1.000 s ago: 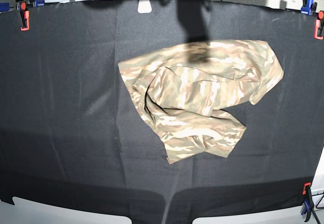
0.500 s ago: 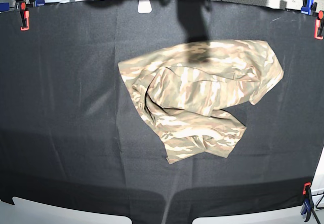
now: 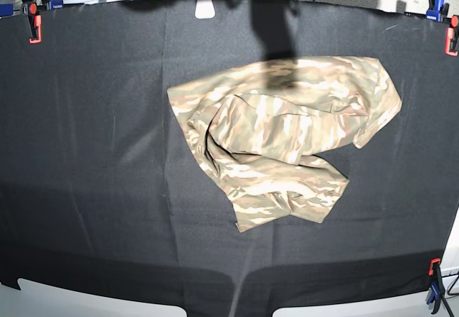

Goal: Layout the t-shirt on the table in an organized manner, then fold the t-shirt properly

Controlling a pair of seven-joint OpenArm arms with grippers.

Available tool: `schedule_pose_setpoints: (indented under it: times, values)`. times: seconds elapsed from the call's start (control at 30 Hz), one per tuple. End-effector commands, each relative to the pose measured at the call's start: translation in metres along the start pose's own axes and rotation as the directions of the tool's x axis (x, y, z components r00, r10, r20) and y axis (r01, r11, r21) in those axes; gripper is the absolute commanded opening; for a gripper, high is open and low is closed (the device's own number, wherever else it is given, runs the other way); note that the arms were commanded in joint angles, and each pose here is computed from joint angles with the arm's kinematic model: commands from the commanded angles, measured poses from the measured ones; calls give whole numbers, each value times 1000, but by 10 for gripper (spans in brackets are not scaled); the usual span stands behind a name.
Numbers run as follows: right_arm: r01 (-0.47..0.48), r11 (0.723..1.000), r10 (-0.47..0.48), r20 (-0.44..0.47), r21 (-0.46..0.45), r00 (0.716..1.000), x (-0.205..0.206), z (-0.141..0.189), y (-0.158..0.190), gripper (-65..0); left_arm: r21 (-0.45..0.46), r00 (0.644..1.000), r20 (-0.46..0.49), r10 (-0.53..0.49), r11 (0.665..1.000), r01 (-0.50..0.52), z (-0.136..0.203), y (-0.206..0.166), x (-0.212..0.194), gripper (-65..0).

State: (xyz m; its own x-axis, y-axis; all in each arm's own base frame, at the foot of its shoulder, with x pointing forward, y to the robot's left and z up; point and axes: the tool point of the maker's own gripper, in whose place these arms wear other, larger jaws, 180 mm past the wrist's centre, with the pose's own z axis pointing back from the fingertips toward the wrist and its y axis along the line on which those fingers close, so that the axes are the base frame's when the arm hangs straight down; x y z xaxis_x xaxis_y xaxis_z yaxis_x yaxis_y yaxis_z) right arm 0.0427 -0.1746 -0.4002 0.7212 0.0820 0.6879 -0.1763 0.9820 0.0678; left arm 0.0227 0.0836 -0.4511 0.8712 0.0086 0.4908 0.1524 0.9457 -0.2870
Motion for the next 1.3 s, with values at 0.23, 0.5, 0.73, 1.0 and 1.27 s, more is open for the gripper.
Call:
schedule_pose_setpoints:
  times: [0.23, 0.5, 0.73, 1.0, 1.27]
  values:
    - [-81, 996, 77, 91, 33, 993, 30, 4, 12, -280, -36, 999, 28, -28, 999, 29, 16, -16, 34, -332]
    - [-106, 993, 99, 129, 43, 987, 44, 5, 18, -280, -48, 989, 134, -62, 996, 69, 29, -27, 76, -332]
    - [-106, 993, 101, 110, 42, 989, 41, 4, 17, -280, -51, 978, 196, -71, 995, 82, 35, -31, 94, -332]
    - [-74, 997, 70, 146, 19, 987, 48, 0, 20, -280, -50, 974, 211, -77, 995, 89, 33, -30, 100, -332]
    - [-262, 964, 233, 611, -43, 757, 163, -6, 31, -280, -51, 975, 172, -138, 988, 148, 6, -23, 142, -332]
